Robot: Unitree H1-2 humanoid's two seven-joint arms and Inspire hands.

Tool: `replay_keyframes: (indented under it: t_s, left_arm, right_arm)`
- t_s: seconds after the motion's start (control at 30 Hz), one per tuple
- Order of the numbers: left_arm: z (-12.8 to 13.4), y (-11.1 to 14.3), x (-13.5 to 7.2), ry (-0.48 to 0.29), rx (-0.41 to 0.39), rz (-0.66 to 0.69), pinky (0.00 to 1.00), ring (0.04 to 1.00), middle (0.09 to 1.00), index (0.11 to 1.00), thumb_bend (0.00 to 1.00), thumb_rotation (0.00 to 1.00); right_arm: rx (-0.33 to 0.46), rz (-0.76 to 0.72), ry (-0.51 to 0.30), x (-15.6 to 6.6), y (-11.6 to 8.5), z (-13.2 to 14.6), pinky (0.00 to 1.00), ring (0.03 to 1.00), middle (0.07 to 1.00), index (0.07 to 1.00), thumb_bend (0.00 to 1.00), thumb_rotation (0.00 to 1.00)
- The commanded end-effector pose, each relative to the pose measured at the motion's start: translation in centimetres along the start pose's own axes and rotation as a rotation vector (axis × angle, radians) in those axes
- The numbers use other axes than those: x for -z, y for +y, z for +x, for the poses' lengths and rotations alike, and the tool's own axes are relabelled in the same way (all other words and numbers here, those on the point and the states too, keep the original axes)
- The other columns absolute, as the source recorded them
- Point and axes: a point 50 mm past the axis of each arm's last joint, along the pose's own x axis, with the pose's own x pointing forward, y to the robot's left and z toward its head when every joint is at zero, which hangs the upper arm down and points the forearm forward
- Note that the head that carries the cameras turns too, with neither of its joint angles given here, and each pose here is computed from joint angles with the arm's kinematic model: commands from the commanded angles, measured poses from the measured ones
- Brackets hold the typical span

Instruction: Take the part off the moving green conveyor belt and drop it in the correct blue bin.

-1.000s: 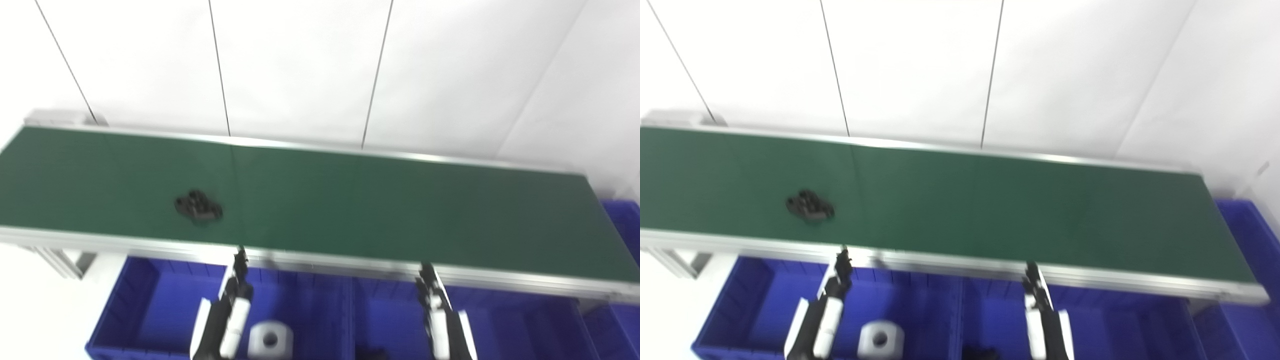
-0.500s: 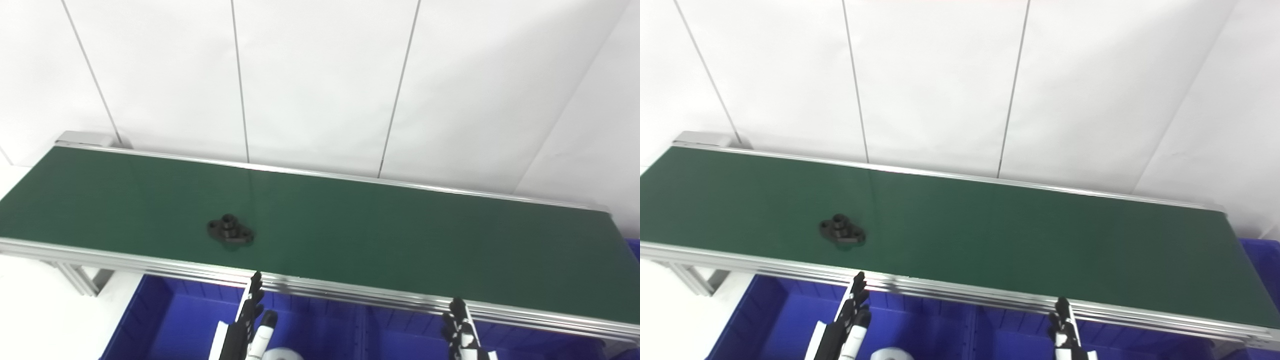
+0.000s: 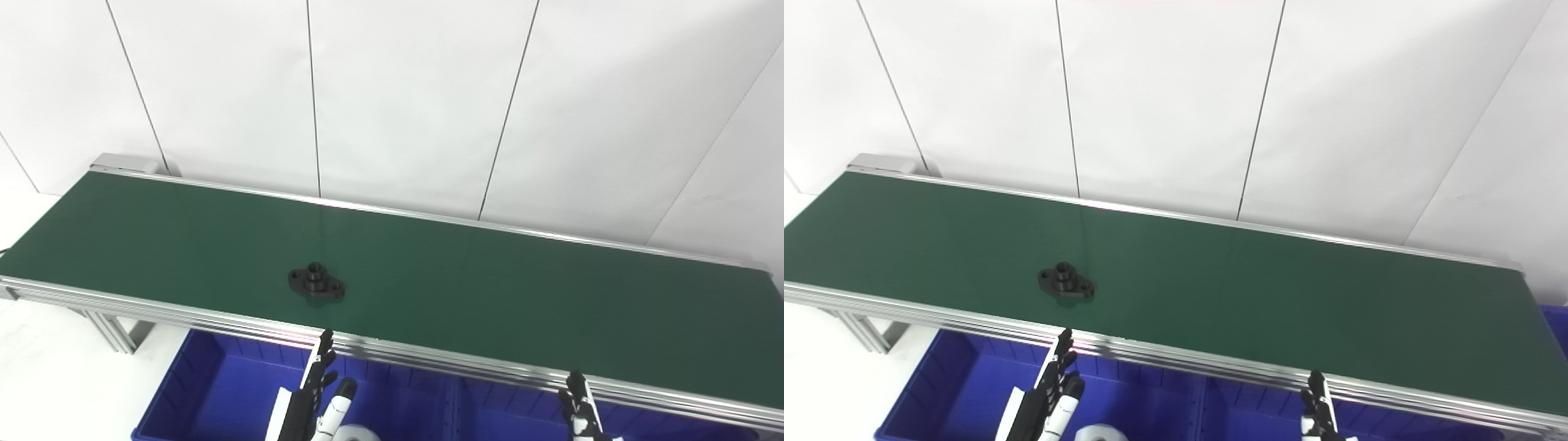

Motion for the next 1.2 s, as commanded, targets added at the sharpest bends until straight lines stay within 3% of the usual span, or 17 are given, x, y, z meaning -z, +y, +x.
replay_keyframes:
  t_s: [0.0,0.23,0.33,0.43,0.53,0.73,0.9,1.17]
  left_arm:
    - [0.8,-2.4,-1.5,-0.077,0.021,-0.059,0.92,0.975,1.000,1.000,0.41,0.93]
    - [1.1,-2.3,-1.3,-0.079,0.021,-0.055,0.92,0.969,1.000,1.000,0.41,0.94]
    - [1.2,-2.0,-1.4,-0.084,0.018,-0.051,0.92,0.968,1.000,1.000,0.40,0.94]
    - [1.4,-1.6,-1.5,-0.075,0.023,-0.059,0.93,0.969,1.000,1.000,0.41,0.95]
    - [1.4,-1.3,-1.5,-0.069,0.030,-0.075,0.97,0.989,1.000,1.000,0.45,0.95]
    - [1.4,-0.6,-1.8,-0.075,0.016,-0.064,0.98,0.987,1.000,1.000,0.47,0.97]
    - [1.1,-0.5,-1.7,-0.067,0.019,-0.064,0.98,0.988,1.000,1.000,0.48,0.96]
    - [0.9,-0.7,-2.1,-0.057,0.026,-0.090,1.00,0.996,1.000,1.000,0.50,0.95]
  right_arm:
    - [-0.019,-0.027,-0.106,-1.1,0.2,0.6,0.98,0.960,0.997,1.000,0.77,1.00]
    - [-0.004,-0.110,-0.122,-1.4,0.2,0.8,0.88,0.893,0.961,1.000,0.82,0.97]
    - [-0.012,-0.267,-0.211,-3.2,0.0,1.2,0.83,0.854,0.929,0.993,0.80,0.92]
    - [-0.031,-0.413,-0.307,-5.8,0.3,2.0,0.78,0.825,0.906,0.968,0.79,0.80]
    - [-0.046,-0.512,-0.350,-7.7,0.8,2.9,0.73,0.801,0.890,0.940,0.85,0.74]
    - [-0.058,-0.717,-0.399,-12.1,3.7,6.6,0.57,0.753,0.868,0.902,0.94,0.64]
    - [-0.057,-0.861,-0.444,-14.9,6.6,10.1,0.57,0.737,0.859,0.890,0.97,0.65]
    - [-0.072,-1.036,-0.431,-16.5,9.4,15.2,0.56,0.726,0.858,0.887,1.00,0.67]
